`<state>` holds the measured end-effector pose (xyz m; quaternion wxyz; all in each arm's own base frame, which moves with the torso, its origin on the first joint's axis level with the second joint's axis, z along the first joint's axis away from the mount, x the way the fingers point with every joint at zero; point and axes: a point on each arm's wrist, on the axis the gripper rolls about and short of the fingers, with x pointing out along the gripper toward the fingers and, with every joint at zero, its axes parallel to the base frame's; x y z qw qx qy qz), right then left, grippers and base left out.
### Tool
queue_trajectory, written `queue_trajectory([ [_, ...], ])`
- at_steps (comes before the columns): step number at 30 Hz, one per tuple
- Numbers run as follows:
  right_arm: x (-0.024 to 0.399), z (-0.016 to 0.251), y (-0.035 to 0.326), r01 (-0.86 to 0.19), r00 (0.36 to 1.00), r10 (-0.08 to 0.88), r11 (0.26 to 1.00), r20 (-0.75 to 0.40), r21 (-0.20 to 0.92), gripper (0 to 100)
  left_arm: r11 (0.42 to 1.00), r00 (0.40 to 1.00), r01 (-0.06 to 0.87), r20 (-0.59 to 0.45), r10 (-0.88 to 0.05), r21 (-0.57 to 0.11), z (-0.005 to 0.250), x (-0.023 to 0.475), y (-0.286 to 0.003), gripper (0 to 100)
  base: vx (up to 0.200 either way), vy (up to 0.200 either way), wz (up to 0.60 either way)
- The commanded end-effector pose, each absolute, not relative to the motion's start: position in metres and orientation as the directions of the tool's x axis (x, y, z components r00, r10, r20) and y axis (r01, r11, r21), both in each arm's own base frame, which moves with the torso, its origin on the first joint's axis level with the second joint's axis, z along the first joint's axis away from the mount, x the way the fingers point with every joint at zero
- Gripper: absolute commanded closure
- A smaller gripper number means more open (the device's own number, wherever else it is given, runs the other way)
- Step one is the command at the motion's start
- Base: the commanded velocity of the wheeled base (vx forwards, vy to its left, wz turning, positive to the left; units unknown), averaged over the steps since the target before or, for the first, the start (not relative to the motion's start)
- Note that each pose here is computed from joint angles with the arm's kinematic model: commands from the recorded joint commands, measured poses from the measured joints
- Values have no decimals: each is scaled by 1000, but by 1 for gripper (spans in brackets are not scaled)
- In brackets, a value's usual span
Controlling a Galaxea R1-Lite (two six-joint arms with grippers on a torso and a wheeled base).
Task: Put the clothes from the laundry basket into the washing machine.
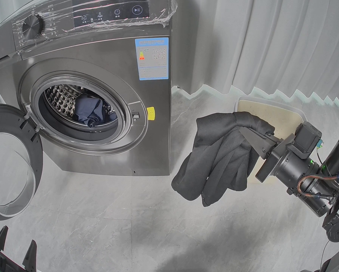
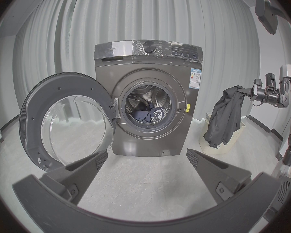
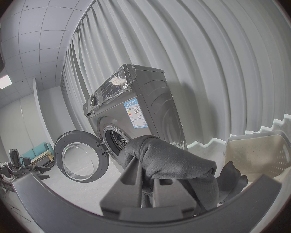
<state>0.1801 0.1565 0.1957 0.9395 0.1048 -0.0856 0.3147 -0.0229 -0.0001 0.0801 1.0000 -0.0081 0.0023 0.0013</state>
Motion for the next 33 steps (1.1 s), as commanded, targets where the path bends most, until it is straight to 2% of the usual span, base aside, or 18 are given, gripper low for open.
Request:
queue_trajectory([
  [1,180,196,156,-609,787,573,780,227,143,100,1000,1000,-3,-8,3,-17,75,-23,0,0,-200,0,0],
  [11,180,195,156,-609,787,574,780,226,143,100,1000,1000,-3,-8,3,-18,75,-23,0,0,-200,0,0],
  [20,180,195,156,-609,788,574,780,224,143,100,1000,1000,-2,-8,2,-17,75,-23,0,0,0,0,0],
  [33,180,195,157,-609,788,574,780,223,143,100,1000,1000,-2,-8,2,-17,75,-23,0,0,0,200,0],
])
